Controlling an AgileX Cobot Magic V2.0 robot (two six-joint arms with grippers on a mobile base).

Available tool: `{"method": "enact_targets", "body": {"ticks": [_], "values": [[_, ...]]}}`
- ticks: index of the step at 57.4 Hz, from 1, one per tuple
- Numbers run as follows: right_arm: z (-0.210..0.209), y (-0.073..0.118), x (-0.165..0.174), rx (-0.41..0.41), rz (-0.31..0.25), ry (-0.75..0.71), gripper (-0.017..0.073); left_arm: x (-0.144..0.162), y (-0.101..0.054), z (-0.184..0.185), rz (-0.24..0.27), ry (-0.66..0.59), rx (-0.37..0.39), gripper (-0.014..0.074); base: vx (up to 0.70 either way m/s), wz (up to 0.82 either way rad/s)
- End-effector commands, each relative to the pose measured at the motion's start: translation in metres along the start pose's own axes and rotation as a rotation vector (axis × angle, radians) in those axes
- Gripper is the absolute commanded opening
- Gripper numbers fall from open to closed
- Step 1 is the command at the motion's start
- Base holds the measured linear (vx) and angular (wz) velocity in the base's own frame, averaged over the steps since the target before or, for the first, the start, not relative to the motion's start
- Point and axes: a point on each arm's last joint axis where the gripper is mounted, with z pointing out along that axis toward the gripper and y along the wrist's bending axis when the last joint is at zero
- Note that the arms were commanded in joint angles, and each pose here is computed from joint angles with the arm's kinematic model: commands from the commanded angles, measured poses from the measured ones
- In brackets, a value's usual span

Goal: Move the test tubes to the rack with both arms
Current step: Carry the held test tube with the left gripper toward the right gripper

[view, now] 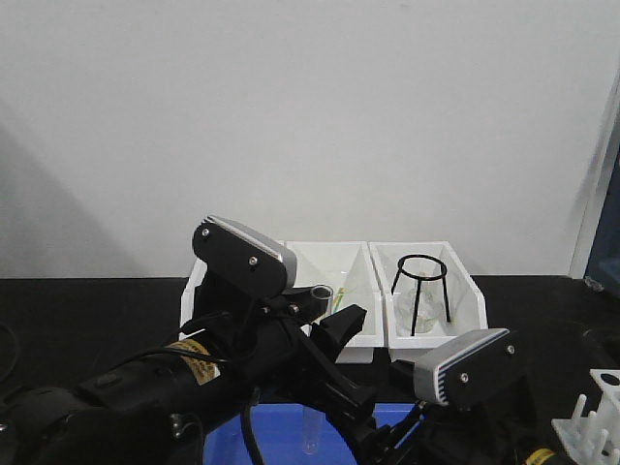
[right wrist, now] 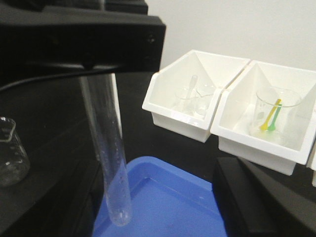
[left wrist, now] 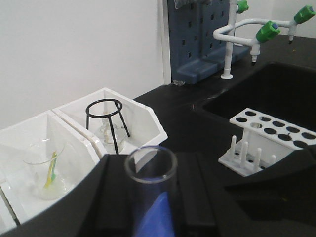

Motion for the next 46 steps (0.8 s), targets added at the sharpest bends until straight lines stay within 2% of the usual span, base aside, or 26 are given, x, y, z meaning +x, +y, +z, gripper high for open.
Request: {"method": "enact_targets", "body": {"ticks": [1, 11, 19, 37, 46], "values": [[-0.004, 0.002, -0.026, -0.017, 0.007, -0.156, 0.0531, -0.032, 0.000, -0.010, -0.020, -0.167, -0.018, -0.0022, 0.00, 0.00], [-0.004, 0.007, -0.027, -0.068, 0.003, -0.171, 0.0531, -0.032, 0.001, -0.009, -0.039, -0.181, -0.023, -0.0022, 0.00, 0.00], [-0.005, 0.012, -0.030, -0.119, -0.045, -0.216, 0.0531, -0.028, 0.000, -0.005, -0.090, -0.169, -0.017, -0.0022, 0.00, 0.00], [0.003, 0.013, -0.025, -0.135, -0.042, -0.222, 0.0531, -0.025, -0.017, -0.006, -0.084, -0.144, 0.037, -0.0022, 0.00, 0.00], [0.003, 0.013, -0.027, -0.141, -0.041, -0.242, 0.0530, -0.024, -0.020, -0.006, -0.083, -0.126, 0.048, -0.0022, 0.00, 0.00]]}}
